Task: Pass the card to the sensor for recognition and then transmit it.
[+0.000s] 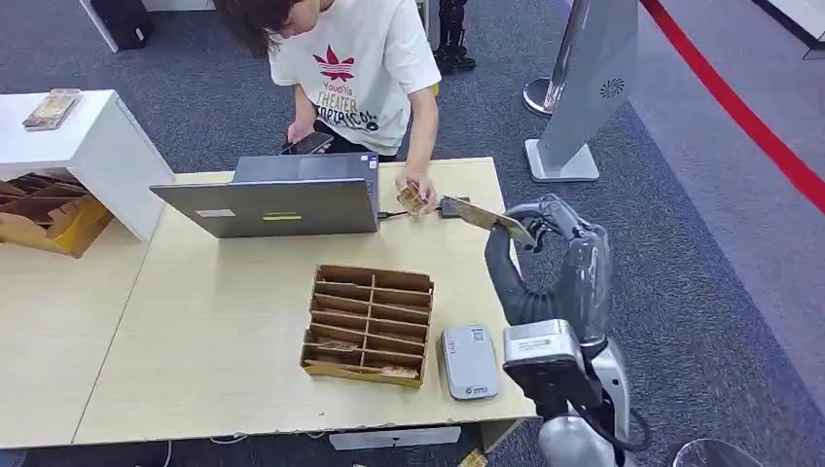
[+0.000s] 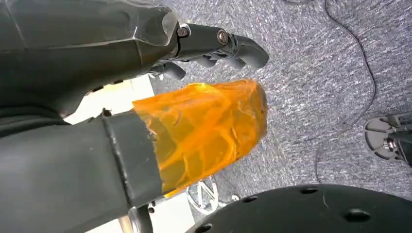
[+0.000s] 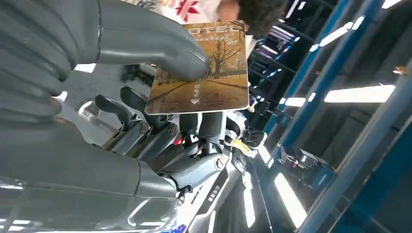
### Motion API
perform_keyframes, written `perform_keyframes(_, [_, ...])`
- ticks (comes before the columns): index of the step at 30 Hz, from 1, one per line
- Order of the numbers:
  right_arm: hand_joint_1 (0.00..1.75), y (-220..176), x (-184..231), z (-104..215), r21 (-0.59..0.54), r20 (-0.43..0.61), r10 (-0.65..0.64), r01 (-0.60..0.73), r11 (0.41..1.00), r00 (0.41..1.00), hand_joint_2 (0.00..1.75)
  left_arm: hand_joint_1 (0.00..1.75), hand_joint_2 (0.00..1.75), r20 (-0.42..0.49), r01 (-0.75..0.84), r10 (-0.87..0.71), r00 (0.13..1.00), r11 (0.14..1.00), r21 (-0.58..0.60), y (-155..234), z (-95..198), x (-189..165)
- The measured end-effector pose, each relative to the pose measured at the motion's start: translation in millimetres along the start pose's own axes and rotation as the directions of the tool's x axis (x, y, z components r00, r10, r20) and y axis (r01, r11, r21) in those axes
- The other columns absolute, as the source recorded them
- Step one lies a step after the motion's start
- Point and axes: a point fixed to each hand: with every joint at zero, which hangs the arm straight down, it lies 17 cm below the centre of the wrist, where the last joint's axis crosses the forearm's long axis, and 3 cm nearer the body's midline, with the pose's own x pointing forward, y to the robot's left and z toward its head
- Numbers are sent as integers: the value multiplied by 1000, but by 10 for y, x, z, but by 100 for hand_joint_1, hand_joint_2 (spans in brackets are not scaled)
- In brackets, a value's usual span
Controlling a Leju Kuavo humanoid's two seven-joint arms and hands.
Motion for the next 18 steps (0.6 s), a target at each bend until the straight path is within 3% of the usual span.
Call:
perform_keyframes(5, [175, -87, 18, 12, -12, -9, -82, 82, 997, 997, 175, 0, 0, 0, 0, 0, 1000, 1000, 2, 3, 0, 0])
perform_keyframes(15, [175, 24, -7, -62, 33, 8, -42, 41, 999, 999, 175, 0, 0, 12, 37, -37, 999, 999, 10, 19, -3, 17])
perform_keyframes(18, [175, 219, -30, -150, 100, 13, -20, 18, 995, 1000, 175, 0, 0, 20, 69, -70, 997, 997, 15, 31, -4, 35])
